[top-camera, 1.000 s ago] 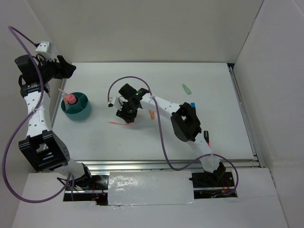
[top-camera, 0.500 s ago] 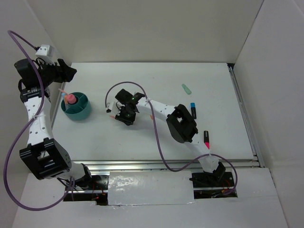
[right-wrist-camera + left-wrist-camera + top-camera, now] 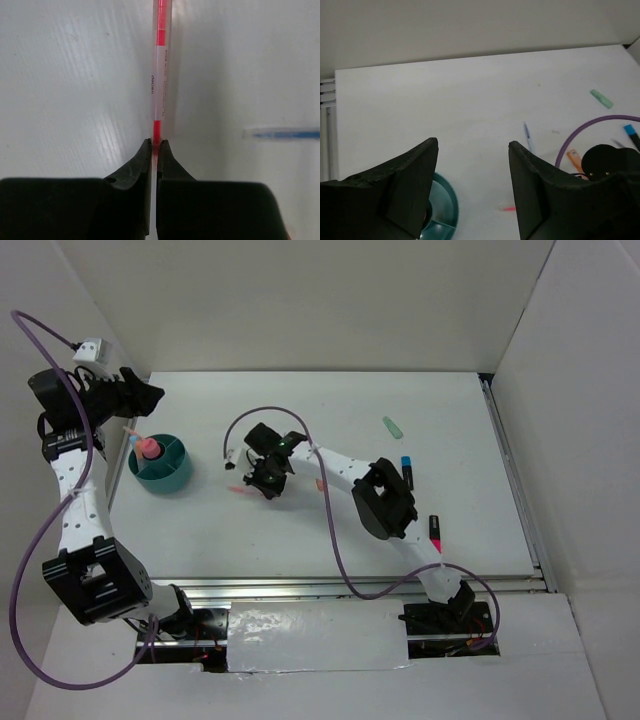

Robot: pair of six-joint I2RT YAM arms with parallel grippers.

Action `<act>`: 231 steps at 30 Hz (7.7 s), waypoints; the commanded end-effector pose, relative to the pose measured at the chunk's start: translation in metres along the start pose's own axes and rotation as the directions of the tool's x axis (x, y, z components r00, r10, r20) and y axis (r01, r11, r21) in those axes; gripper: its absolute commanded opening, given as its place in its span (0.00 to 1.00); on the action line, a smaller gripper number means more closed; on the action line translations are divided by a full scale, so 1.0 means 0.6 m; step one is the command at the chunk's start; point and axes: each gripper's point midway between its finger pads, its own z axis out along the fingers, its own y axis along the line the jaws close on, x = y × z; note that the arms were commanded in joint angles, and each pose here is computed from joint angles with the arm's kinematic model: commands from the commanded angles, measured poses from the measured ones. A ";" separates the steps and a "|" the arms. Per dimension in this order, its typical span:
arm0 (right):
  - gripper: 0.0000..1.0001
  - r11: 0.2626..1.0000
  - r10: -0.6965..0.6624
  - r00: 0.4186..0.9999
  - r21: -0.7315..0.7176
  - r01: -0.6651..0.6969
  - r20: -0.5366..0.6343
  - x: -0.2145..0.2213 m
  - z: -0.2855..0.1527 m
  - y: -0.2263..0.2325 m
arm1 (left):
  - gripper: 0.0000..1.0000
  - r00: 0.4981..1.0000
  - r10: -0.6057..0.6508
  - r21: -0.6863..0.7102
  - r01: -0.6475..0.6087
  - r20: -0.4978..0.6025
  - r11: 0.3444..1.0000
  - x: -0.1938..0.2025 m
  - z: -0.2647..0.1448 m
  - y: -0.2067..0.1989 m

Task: Sort the stationery into containers
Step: Pick up the pen from the center of the board, then place the pen in the storage box, then pick up the pen from the center of the board, then place the pen in the storage box.

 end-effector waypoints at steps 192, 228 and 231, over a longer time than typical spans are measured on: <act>0.00 0.937 0.283 0.689 -0.037 -0.349 0.668 -0.125 -0.544 -0.101 | 0.74 0.937 -0.347 0.628 0.295 -0.042 0.720 -0.039 0.085 -0.364; 0.55 0.845 0.414 0.713 0.051 -0.532 0.566 0.027 -0.520 -0.132 | 0.00 0.988 -0.148 0.334 0.124 0.049 0.935 -0.034 0.092 -0.196; 0.53 0.801 0.460 0.725 0.114 -0.588 0.512 0.108 -0.496 -0.137 | 0.00 0.997 0.001 0.085 -0.008 0.082 0.996 -0.024 0.080 -0.081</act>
